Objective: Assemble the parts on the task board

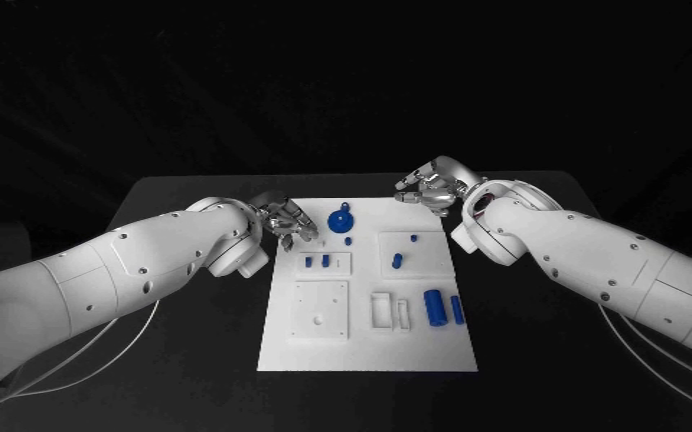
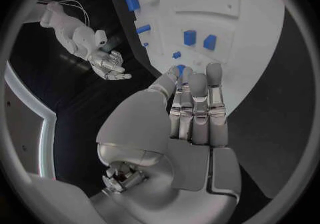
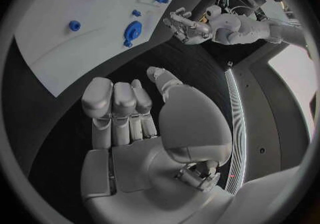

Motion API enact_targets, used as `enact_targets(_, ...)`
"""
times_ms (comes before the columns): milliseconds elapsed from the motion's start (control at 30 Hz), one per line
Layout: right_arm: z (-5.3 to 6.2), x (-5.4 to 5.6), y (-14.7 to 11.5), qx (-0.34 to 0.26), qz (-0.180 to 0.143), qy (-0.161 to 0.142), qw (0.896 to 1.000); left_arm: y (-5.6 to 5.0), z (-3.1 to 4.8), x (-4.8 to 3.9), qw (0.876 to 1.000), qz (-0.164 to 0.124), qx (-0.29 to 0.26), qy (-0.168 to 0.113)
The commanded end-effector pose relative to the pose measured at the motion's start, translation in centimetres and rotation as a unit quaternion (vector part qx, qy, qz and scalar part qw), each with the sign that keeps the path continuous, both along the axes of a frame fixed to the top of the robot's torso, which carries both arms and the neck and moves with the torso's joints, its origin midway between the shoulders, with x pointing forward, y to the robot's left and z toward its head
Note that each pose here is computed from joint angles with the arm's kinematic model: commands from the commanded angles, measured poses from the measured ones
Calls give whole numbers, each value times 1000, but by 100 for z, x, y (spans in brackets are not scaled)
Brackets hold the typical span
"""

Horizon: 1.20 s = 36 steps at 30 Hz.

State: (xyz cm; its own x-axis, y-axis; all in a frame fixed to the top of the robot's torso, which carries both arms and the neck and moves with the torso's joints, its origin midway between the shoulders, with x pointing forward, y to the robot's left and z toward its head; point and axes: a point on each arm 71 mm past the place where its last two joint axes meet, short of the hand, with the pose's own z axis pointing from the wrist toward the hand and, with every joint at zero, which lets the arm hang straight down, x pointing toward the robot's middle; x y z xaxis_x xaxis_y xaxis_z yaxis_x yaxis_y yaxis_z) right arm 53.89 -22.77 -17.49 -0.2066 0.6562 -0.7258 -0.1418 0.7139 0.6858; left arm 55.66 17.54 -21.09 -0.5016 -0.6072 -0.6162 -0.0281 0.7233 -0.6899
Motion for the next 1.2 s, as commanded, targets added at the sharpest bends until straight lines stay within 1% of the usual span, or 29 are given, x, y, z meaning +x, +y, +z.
enact_targets(33, -3, -3, 19, 1, 7, 1, 1000, -120, 152, 40, 993, -39, -17, -112)
enact_targets(67, -3, -2, 21, 1, 7, 1, 1000, -144, 165, 44, 991, -45, -13, -127)
enact_targets(100, -2, -2, 24, 1, 7, 0, 1000, -196, 187, 49, 986, -59, -5, -153)
enact_targets(200, 1, 2, 30, 3, 6, -3, 1000, -303, 211, 51, 978, -86, 9, -188)
enact_targets(267, 3, 4, 34, 5, 6, -6, 1000, -373, 219, 51, 973, -101, 18, -205)
enact_targets(367, 5, 7, 37, 6, 5, -8, 1000, -444, 216, 53, 968, -115, 30, -222)
enact_targets(467, 7, 9, 39, 8, 4, -9, 1000, -504, 193, 71, 962, -125, 49, -236)
enact_targets(667, 20, 9, 54, 13, 1, -16, 1000, -571, 131, 101, 953, -143, 85, -254)
enact_targets(833, 27, 6, 64, 16, 0, -19, 1000, -646, 70, 89, 942, -173, 115, -264)
enact_targets(933, 31, 4, 75, 17, 1, -20, 1000, -677, 25, 83, 937, -188, 133, -262)
enact_targets(1000, 34, 1, 86, 18, 3, -20, 1000, -696, -14, 81, 935, -198, 147, -255)
enact_targets(1100, 56, 1, 98, 20, 4, -23, 1000, -714, -57, 79, 933, -209, 158, -245)
enact_targets(1200, 90, 12, 98, 24, 2, -26, 999, -728, -93, 80, 932, -214, 164, -242)
